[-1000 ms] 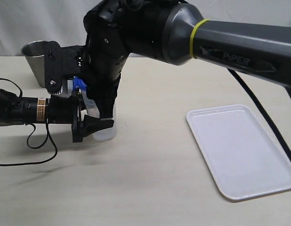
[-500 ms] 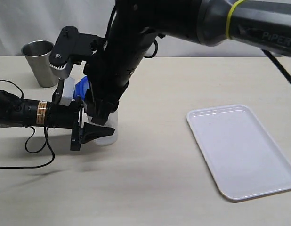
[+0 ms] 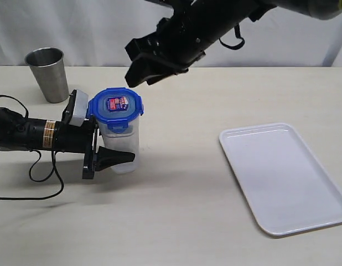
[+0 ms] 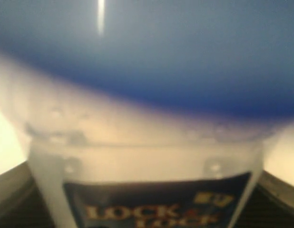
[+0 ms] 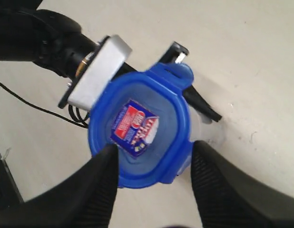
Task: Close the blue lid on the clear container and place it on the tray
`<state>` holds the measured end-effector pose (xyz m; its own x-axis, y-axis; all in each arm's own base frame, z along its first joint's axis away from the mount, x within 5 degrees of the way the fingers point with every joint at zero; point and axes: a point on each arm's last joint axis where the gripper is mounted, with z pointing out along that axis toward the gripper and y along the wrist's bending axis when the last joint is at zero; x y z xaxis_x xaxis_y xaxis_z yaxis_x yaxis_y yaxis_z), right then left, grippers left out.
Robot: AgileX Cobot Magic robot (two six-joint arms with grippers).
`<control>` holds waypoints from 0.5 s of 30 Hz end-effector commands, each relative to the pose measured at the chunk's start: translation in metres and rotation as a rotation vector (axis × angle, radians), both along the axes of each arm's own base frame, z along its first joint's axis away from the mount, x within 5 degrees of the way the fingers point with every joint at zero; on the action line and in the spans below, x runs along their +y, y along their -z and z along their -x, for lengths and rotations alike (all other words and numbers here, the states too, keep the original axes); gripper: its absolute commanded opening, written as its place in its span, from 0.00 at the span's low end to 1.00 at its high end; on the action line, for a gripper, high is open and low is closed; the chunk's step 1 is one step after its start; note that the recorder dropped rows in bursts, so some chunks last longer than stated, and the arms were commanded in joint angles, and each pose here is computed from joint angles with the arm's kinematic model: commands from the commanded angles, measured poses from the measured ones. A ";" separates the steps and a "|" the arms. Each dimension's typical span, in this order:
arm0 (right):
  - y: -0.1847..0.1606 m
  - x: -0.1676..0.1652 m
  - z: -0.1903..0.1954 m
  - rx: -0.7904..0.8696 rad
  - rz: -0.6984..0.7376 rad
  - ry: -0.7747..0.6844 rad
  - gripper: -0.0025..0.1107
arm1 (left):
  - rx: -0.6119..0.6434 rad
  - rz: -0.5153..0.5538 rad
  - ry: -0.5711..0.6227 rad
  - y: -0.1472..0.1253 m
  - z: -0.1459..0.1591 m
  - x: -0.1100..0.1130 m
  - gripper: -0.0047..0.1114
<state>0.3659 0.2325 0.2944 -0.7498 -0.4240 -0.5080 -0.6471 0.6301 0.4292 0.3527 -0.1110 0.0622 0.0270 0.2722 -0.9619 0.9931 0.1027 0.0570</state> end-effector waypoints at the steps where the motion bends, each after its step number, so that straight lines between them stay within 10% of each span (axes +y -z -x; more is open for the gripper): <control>1: 0.030 0.004 -0.010 0.116 -0.016 0.014 0.43 | 0.014 -0.031 0.011 0.004 0.003 -0.001 0.04; 8: 0.055 0.012 -0.014 0.201 -0.045 -0.019 0.42 | 0.014 -0.031 0.011 0.004 0.003 -0.001 0.04; 15: 0.069 0.020 -0.012 0.273 -0.114 -0.084 0.20 | 0.017 -0.030 0.010 0.004 0.003 -0.001 0.04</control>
<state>0.3833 0.2419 0.2356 -0.8460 -0.3992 -0.3534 -0.5303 0.5624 0.6344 0.3506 -0.1101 0.0624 0.0268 0.2627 -0.9645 0.9943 0.0926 0.0528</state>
